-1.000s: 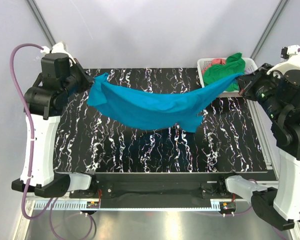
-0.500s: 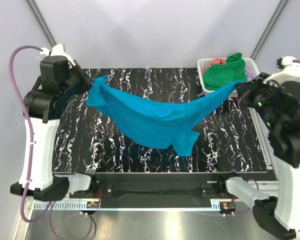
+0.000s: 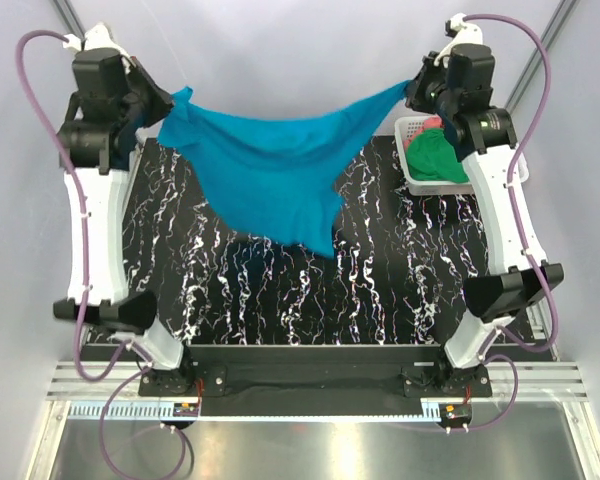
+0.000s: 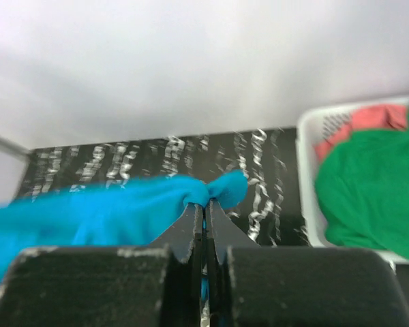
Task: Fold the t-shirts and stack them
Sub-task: Flatten the tshirt out
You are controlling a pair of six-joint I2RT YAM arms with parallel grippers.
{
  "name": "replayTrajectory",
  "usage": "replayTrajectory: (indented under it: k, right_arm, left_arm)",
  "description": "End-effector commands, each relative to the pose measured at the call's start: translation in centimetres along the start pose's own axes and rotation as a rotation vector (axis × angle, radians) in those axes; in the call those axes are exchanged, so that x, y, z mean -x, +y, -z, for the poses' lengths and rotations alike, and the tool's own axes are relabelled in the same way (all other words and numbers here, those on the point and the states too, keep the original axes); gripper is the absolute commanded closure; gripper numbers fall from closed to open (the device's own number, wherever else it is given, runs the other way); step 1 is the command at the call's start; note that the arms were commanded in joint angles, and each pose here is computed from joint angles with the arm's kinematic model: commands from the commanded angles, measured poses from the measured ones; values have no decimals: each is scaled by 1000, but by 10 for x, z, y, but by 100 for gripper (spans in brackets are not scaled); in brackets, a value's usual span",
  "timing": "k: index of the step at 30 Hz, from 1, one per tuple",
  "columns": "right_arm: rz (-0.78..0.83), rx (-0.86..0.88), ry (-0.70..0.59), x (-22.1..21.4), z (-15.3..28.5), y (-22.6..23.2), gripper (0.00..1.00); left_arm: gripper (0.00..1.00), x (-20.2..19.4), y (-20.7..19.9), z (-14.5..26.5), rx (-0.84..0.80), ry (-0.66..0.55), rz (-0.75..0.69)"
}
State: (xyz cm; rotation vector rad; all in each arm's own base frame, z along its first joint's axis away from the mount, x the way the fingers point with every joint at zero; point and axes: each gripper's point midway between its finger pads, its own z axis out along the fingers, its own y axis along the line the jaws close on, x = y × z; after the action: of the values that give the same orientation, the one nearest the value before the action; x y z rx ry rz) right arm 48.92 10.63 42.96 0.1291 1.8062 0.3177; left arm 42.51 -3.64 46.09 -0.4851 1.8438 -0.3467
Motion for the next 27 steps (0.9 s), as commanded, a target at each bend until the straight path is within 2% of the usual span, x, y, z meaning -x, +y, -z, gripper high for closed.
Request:
replayTrajectory:
  k: [1, 4, 5, 7, 8, 10, 11, 12, 14, 15, 18, 19, 22, 23, 24, 25, 27]
  right_arm:
    - [-6, 201, -247, 92, 71, 46, 100]
    - [-18, 195, -190, 59, 84, 37, 100]
    - [-22, 168, -125, 24, 87, 26, 100]
    - [-49, 93, -76, -12, 90, 4, 100]
    - [-52, 32, 9, -60, 90, -17, 100]
    - [-74, -49, 65, -105, 90, -41, 100]
    - [-74, -94, 153, -156, 91, -58, 99]
    - [-101, -125, 168, -173, 90, -67, 98]
    - [-119, -170, 261, -226, 89, -84, 96]
    - [-144, -194, 275, -237, 87, -88, 95]
    - [-171, -212, 345, -268, 82, -94, 90]
    - [-177, -228, 366, -275, 81, -97, 84]
    - [-217, -305, 412, -290, 92, -107, 78]
    - [-228, -315, 420, -294, 98, -109, 71]
    - [-250, -344, 438, -300, 106, -111, 67]
    - [-264, -355, 442, -301, 111, -113, 64]
    - [-293, -350, 421, -295, 122, -110, 56]
  left_arm:
    - [100, 31, -37, 72, -211, -132, -29]
    - [100, 3, -38, 91, -267, -64, -22]
    - [100, -26, -34, 97, -279, 0, -23]
    - [100, -66, -28, 97, -289, 93, 3]
    - [100, -120, -5, 93, -259, 200, 19]
    - [100, -163, 8, 88, -272, 263, 87]
    - [100, -184, 17, 85, -268, 295, 103]
    - [100, -229, 39, 78, -240, 371, 122]
    - [100, -269, 54, 71, -224, 448, 138]
    - [100, -305, 70, 65, -197, 536, 146]
    - [100, -354, 85, 58, -182, 666, 151]
    - [100, -364, 87, 58, -176, 697, 161]
    - [100, -395, 91, 66, -160, 801, 172]
    - [99, -404, 93, 72, -146, 833, 163]
    - [95, -414, 104, 80, -86, 877, 157]
    - [82, -419, 108, 84, -62, 903, 154]
    - [73, -419, 110, 94, -42, 940, 147]
